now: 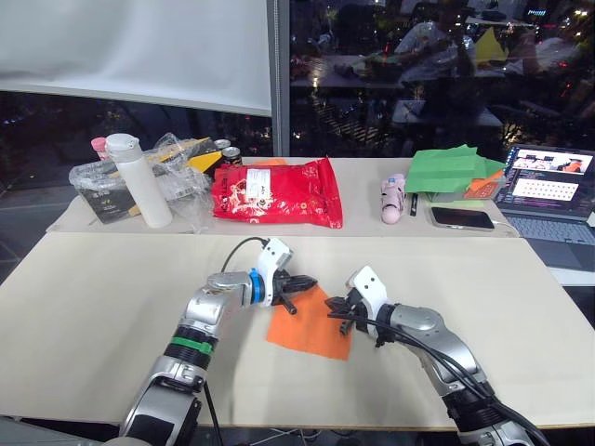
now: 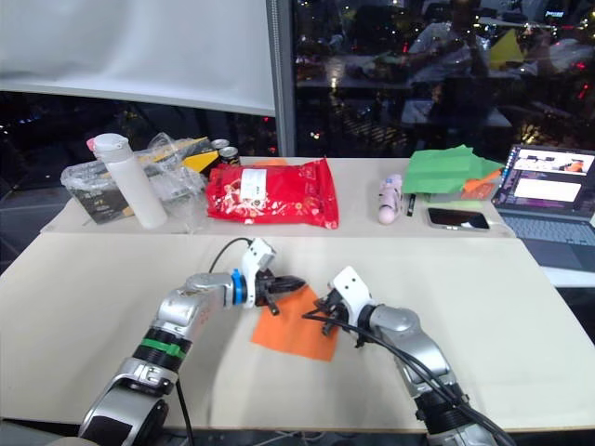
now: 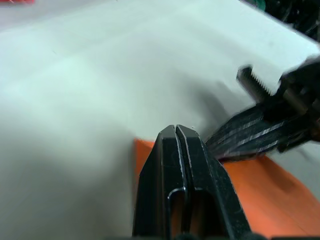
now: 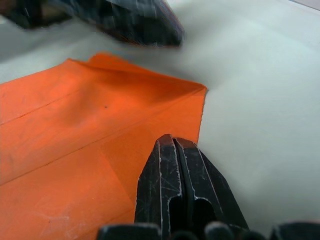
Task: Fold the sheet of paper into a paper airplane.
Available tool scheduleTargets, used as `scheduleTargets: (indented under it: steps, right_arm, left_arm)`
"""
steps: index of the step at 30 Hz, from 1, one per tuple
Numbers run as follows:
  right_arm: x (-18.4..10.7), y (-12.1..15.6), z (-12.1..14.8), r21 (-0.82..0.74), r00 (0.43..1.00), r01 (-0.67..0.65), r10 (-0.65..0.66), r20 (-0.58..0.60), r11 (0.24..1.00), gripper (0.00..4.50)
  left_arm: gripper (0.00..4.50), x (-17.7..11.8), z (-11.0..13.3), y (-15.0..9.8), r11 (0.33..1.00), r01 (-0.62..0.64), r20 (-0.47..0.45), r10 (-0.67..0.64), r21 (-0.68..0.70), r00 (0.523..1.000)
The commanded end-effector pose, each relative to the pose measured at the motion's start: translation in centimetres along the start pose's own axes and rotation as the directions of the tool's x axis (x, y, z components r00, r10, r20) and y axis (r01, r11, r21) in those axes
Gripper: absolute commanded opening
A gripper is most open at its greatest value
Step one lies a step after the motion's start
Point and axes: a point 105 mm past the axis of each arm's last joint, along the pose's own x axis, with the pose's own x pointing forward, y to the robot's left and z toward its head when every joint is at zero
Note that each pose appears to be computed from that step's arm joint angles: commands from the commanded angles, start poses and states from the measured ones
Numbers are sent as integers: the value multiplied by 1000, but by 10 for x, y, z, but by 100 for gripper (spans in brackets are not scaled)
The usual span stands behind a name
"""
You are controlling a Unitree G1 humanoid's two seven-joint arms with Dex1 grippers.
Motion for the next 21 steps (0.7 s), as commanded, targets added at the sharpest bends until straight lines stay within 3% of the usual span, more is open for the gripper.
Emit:
scheduleTargets:
  steps: [1,13,18,21]
  right_arm:
    - [-2,0,-5,-9,999,7,-8,-32,1000,0]
    - [-19,-21,7,-40,996,91,-91,-2,995,0]
    - [-39,-41,1,-82,991,118,-123,-58,990,0]
    - [-48,-39,-7,-100,991,59,-70,-117,993,0]
  left_arm:
    - [1,5,-2,-3,1000,7,-3,-7,30,1000]
    - [1,9,-30,-10,998,29,-82,-24,53,996]
    - [1,10,-32,-10,998,32,-88,-27,55,996]
    - [1,11,-32,-10,998,32,-88,-27,56,996]
